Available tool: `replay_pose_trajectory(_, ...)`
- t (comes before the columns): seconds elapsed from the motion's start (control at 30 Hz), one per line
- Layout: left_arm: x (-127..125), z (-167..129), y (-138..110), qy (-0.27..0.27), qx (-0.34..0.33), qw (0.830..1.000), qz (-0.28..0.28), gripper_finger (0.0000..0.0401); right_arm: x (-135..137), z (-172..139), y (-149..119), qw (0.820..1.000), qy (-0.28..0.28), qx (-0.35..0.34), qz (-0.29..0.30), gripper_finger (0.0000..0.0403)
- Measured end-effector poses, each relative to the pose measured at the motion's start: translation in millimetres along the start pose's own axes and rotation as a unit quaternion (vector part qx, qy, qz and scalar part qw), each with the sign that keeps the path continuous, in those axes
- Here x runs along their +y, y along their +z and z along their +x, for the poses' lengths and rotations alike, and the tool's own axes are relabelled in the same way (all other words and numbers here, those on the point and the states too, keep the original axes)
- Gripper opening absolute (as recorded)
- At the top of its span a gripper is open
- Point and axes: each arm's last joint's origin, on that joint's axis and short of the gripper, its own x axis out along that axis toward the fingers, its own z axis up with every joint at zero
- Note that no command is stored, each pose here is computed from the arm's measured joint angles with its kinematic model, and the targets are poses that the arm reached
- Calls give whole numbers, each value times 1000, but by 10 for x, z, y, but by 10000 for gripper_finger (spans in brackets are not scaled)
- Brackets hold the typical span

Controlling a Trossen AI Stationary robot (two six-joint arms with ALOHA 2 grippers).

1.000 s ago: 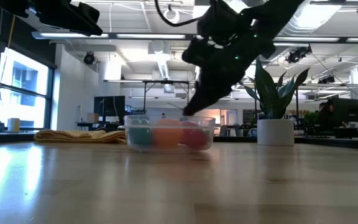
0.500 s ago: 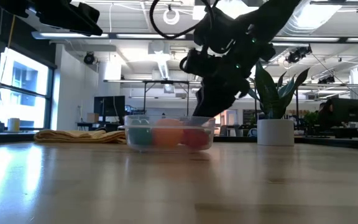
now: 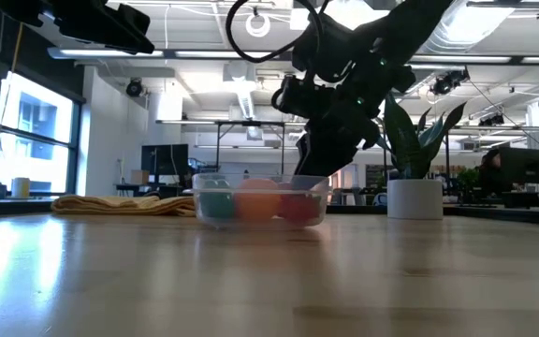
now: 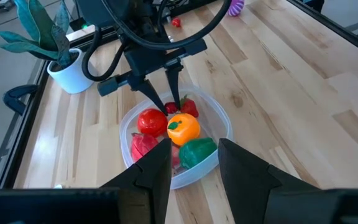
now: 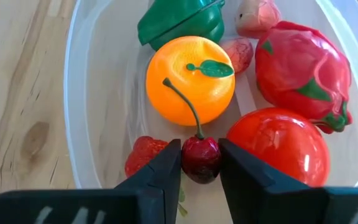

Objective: Pick and placing Produce into tupperware
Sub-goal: Put the left red cherry into the transparent bin, then put the purple onion into the transparent bin

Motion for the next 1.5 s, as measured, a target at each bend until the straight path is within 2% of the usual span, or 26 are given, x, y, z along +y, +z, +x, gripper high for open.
replay_pose_trajectory(0.33,0,1,0,0,0,1000,0,120,0,0,3,1000,0,-1,1,129)
replay_pose_trajectory(0.57,0,0,0,0,0,1000,0,120,6,-48,67,1000,15,3,2,134)
replay_pose_trajectory(0.7,-1,0,0,0,0,1000,0,120,11,-225,219,999,25,30,9,134)
replay_pose_trajectory(0.87,-1,0,-1,0,0,1000,0,120,49,-566,374,996,28,75,48,133)
replay_pose_trajectory(0.97,-1,0,-1,0,0,1000,0,120,149,-804,367,991,8,116,69,133)
replay_pose_trajectory(1.1,-1,0,-1,0,0,1000,0,120,323,-1126,237,982,-21,149,113,133)
replay_pose_trajectory(1.23,0,0,0,0,0,1000,0,120,519,-1364,-6,975,-48,139,167,133)
replay_pose_trajectory(1.33,0,0,-1,0,0,1000,0,120,656,-1502,-292,963,-63,136,225,133)
replay_pose_trajectory(1.5,0,0,-1,0,0,1000,0,120,820,-1621,-812,932,-74,140,326,133)
